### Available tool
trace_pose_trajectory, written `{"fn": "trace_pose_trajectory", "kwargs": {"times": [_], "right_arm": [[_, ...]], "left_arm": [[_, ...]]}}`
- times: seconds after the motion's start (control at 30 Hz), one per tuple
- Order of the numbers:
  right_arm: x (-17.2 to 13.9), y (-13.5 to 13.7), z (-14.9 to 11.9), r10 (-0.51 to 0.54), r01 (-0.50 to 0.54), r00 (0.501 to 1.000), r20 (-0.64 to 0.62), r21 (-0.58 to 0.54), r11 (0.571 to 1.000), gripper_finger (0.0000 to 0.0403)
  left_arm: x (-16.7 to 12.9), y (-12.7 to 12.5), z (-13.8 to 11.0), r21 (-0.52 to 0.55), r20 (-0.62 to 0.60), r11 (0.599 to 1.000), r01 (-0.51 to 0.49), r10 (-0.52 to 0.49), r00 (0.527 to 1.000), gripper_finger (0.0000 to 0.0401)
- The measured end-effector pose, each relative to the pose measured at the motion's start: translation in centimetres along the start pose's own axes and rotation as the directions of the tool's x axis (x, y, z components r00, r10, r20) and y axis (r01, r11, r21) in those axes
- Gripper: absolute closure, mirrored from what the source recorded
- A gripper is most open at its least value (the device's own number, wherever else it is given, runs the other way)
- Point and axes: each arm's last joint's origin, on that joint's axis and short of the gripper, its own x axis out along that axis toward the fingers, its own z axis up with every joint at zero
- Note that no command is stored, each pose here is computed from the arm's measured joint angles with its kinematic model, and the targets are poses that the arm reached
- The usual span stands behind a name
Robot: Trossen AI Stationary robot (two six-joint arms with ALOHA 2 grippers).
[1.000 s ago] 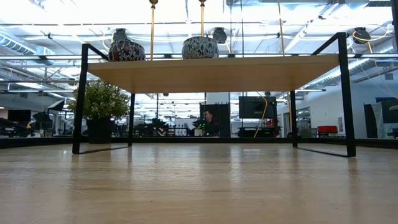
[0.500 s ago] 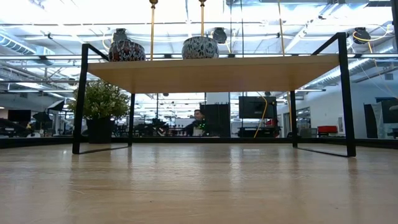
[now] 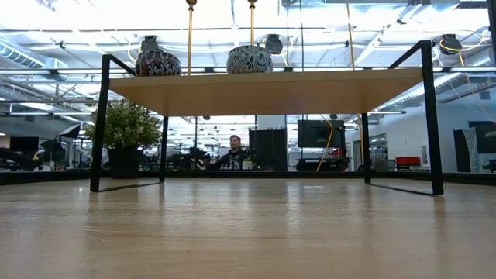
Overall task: Pick & Place candle stick holders
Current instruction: Put the yellow scented candle on the shelf
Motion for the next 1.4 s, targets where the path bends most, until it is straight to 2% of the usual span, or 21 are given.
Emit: {"fn": "trace_pose_trajectory", "kwargs": {"times": [0.23,0.37,0.5,0.67,0.77,0.83,0.9,1.03,1.13,1.23,1.33,1.4], "right_arm": [[-0.4,-2.7,1.6,0.218,-0.219,0.976,0.026,0.064,0.974,0.0109],[0.6,-3.5,1.7,0.296,-0.293,0.955,-0.031,0.084,0.952,0.0109],[2.8,-4.5,0.8,0.202,-0.197,0.965,-0.169,0.044,0.979,0.0109],[6.1,-6.8,-1.3,0.026,-0.038,0.955,-0.297,-0.034,0.999,0.0109],[7.4,-8.8,-2.4,-0.159,0.128,0.930,-0.330,-0.114,0.985,0.0109],[7.7,-10.4,-3.1,-0.332,0.287,0.882,-0.335,-0.177,0.941,0.0109],[7.9,-12.0,-3.5,-0.474,0.416,0.821,-0.318,-0.235,0.878,0.0109],[8.0,-15.0,-3.7,-0.657,0.598,0.705,-0.266,-0.275,0.753,0.0109],[7.5,-16.9,-4.2,-0.806,0.749,0.548,-0.224,-0.296,0.592,0.0109],[6.5,-18.4,-4.6,-0.887,0.828,0.409,-0.215,-0.322,0.460,0.0109],[5.7,-19.0,-5.1,-0.916,0.862,0.327,-0.231,-0.324,0.389,0.0109],[5.4,-18.6,-5.6,-0.924,0.868,0.294,-0.245,-0.337,0.366,0.0110]], "left_arm": [[1.4,-0.9,0.1,-0.052,0.022,0.998,0.026,-0.025,0.999,0.0004],[2.2,-1.1,0.1,-0.067,0.033,0.997,0.024,-0.021,0.999,0.0004],[2.5,-1.2,0.6,-0.091,0.046,0.996,0.023,-0.019,0.999,0.0004],[2.9,-1.2,1.1,-0.116,0.061,0.993,0.026,-0.019,0.998,0.0004],[3.0,-1.4,1.3,-0.129,0.068,0.991,0.042,-0.033,0.997,0.0004],[3.0,-1.5,1.4,-0.137,0.071,0.989,0.052,-0.043,0.997,0.0004],[3.0,-1.5,1.5,-0.141,0.073,0.988,0.057,-0.047,0.996,0.0004],[3.0,-1.6,1.5,-0.147,0.075,0.987,0.064,-0.053,0.996,0.0004],[3.0,-1.6,1.5,-0.147,0.075,0.987,0.064,-0.053,0.996,0.0004],[3.0,-1.6,1.5,-0.147,0.075,0.987,0.063,-0.053,0.996,0.0004],[3.0,-1.6,1.5,-0.146,0.075,0.987,0.063,-0.053,0.996,0.0004],[3.0,-1.6,1.5,-0.143,0.075,0.988,0.063,-0.053,0.996,0.0004]]}}
